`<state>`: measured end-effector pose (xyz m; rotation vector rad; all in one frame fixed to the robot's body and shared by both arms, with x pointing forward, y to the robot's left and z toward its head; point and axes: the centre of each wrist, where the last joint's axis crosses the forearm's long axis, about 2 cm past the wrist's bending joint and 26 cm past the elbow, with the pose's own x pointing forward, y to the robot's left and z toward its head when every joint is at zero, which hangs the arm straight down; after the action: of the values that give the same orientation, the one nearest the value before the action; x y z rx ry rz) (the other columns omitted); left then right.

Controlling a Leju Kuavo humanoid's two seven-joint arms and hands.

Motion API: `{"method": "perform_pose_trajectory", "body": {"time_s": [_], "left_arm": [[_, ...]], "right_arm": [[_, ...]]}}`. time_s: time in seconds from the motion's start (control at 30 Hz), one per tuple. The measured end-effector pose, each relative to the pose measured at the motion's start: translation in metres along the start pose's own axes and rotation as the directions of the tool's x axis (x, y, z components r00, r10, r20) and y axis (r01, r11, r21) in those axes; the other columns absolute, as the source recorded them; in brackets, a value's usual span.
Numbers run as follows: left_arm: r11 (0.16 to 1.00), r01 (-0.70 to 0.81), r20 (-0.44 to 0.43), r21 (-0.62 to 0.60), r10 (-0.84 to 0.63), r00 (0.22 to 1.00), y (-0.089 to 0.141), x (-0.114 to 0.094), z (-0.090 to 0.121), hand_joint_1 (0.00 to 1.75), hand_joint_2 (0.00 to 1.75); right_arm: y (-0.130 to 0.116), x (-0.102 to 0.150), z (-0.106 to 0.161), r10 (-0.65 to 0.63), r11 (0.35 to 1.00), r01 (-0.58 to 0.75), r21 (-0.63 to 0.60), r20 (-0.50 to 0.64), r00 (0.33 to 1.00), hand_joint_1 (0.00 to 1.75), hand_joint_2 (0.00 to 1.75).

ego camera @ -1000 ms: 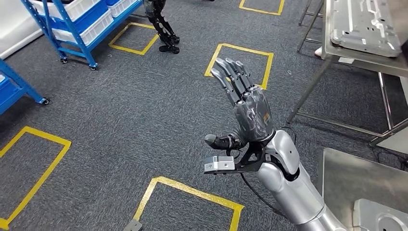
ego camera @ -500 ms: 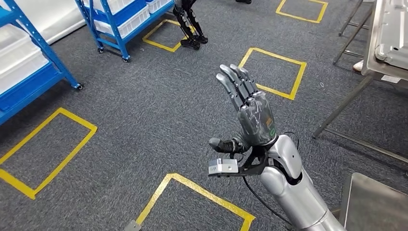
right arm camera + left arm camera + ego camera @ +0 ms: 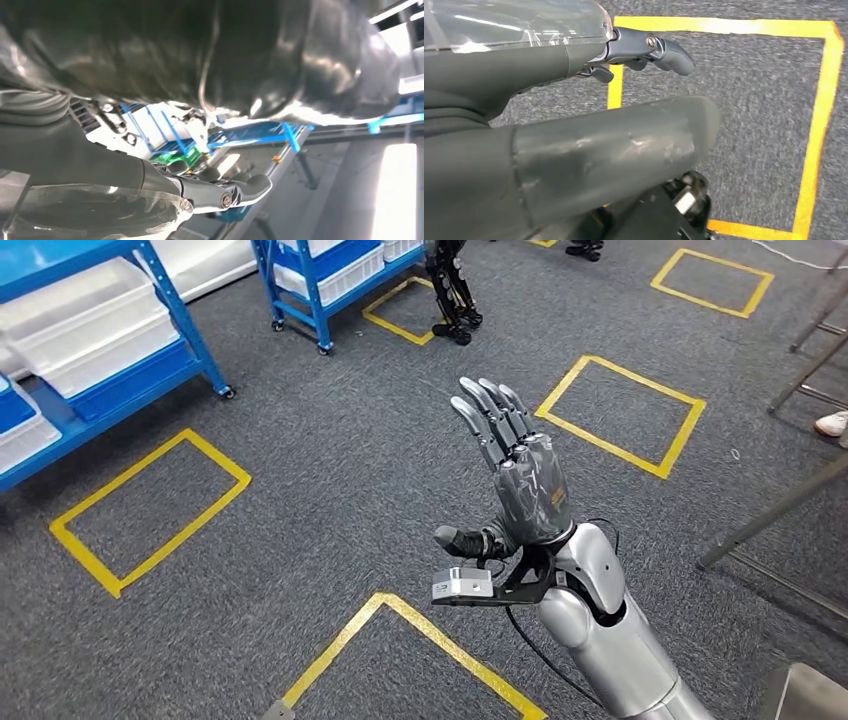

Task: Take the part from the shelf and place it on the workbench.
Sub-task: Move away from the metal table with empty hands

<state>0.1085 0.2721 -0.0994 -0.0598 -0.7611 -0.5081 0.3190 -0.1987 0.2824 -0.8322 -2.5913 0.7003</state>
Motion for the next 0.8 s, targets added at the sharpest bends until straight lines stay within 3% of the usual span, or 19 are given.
{"method": "perform_pose_trajectory", "body": {"time_s": [0.8], "left_arm": [[1.000, 0.006, -0.007, 0.000, -0.006, 1.000, 0.0016, -0.0033, 0.0018, 0.00, 0.00]], "right_arm": [[0.0035, -0.0017, 0.0060, -0.002, 1.000, 0.003, 0.015, -0.021, 1.000, 0.00, 0.00]]}}
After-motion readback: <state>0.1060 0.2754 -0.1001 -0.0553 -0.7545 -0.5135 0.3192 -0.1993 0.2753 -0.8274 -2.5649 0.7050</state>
